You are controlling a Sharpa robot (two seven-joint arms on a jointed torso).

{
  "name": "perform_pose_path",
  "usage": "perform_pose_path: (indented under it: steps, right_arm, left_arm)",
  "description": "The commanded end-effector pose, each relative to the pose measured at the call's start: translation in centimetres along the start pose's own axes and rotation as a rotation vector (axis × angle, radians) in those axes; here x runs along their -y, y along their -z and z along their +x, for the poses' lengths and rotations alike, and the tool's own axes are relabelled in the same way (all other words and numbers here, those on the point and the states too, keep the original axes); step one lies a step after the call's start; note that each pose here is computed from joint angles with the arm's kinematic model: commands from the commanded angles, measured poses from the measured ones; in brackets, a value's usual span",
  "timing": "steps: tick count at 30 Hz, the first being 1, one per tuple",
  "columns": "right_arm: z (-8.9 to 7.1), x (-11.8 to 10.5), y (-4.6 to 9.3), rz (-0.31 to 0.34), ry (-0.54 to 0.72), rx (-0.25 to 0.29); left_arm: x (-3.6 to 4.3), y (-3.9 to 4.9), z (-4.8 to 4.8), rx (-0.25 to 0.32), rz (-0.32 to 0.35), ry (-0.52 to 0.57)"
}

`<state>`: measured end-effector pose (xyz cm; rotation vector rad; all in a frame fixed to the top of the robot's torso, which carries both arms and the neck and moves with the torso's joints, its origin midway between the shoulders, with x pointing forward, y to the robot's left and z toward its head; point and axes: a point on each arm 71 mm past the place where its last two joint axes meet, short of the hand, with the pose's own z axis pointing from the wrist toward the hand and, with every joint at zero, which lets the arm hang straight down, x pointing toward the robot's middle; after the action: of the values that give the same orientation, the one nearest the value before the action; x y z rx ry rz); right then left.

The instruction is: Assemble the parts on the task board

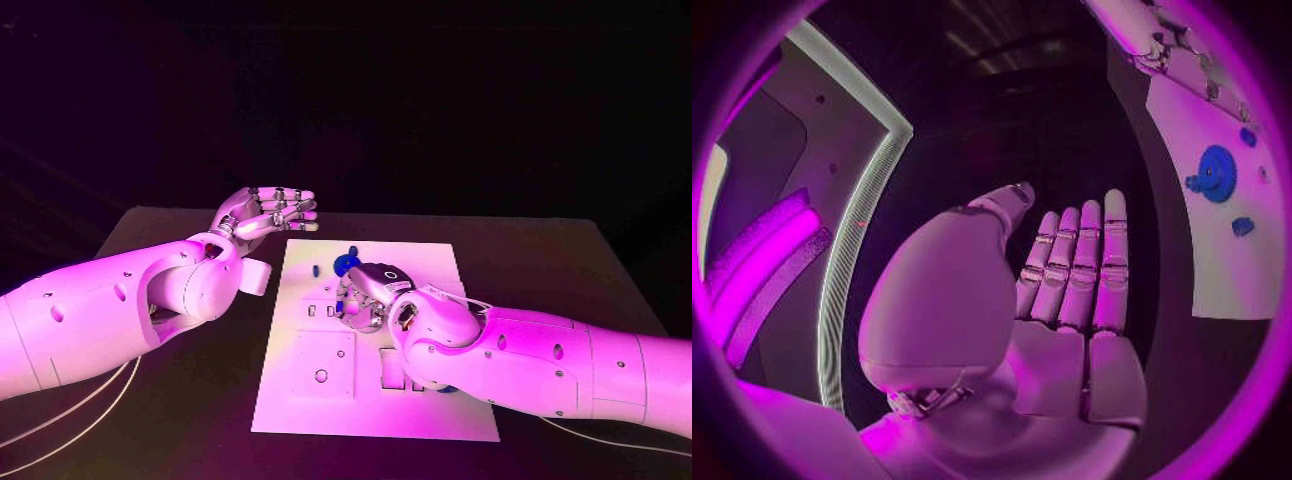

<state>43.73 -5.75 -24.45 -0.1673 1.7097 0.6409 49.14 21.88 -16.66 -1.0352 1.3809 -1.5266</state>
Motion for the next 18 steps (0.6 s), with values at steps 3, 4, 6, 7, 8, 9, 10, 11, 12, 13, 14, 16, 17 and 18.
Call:
perform_pose_path:
  steps: [3, 4, 6, 7, 8, 9, 10, 11, 12, 13, 14, 16, 17, 18]
  right_arm:
    - [0.23, -0.12, -0.02, -0.011, 0.023, -0.016]
    - [0.24, -0.13, -0.03, -0.013, 0.024, -0.017]
    - [0.27, -0.14, -0.04, -0.017, 0.025, -0.020]
    - [0.28, -0.14, -0.05, -0.018, 0.025, -0.021]
    - [0.29, -0.15, -0.06, -0.019, 0.025, -0.022]
    - [0.30, -0.16, -0.06, -0.020, 0.026, -0.023]
    - [0.31, -0.16, -0.07, -0.021, 0.026, -0.024]
    - [0.31, -0.16, -0.07, -0.022, 0.026, -0.025]
    - [0.32, -0.16, -0.07, -0.023, 0.026, -0.025]
    - [0.32, -0.17, -0.07, -0.024, 0.027, -0.026]
    - [0.33, -0.18, -0.07, -0.025, 0.027, -0.027]
    - [0.34, -0.20, -0.07, -0.028, 0.027, -0.028]
    - [0.34, -0.22, -0.07, -0.029, 0.027, -0.028]
    - [0.34, -0.25, -0.06, -0.031, 0.026, -0.028]
  left_arm:
    - [0.12, -0.07, 0.23, -0.018, 0.005, 0.011]
    - [0.12, -0.07, 0.23, -0.018, 0.005, 0.011]
    - [0.11, -0.06, 0.22, -0.018, 0.005, 0.011]
    - [0.11, -0.06, 0.22, -0.018, 0.005, 0.011]
    - [0.11, -0.06, 0.21, -0.017, 0.005, 0.011]
    - [0.11, -0.06, 0.21, -0.017, 0.005, 0.011]
    - [0.11, -0.06, 0.21, -0.017, 0.004, 0.011]
    - [0.11, -0.06, 0.21, -0.018, 0.004, 0.011]
    - [0.11, -0.06, 0.21, -0.018, 0.004, 0.011]
    - [0.11, -0.06, 0.21, -0.018, 0.004, 0.011]
    - [0.11, -0.06, 0.20, -0.018, 0.004, 0.011]
    - [0.10, -0.06, 0.19, -0.017, 0.004, 0.011]
    - [0.10, -0.06, 0.19, -0.017, 0.004, 0.011]
    - [0.10, -0.06, 0.18, -0.017, 0.004, 0.011]
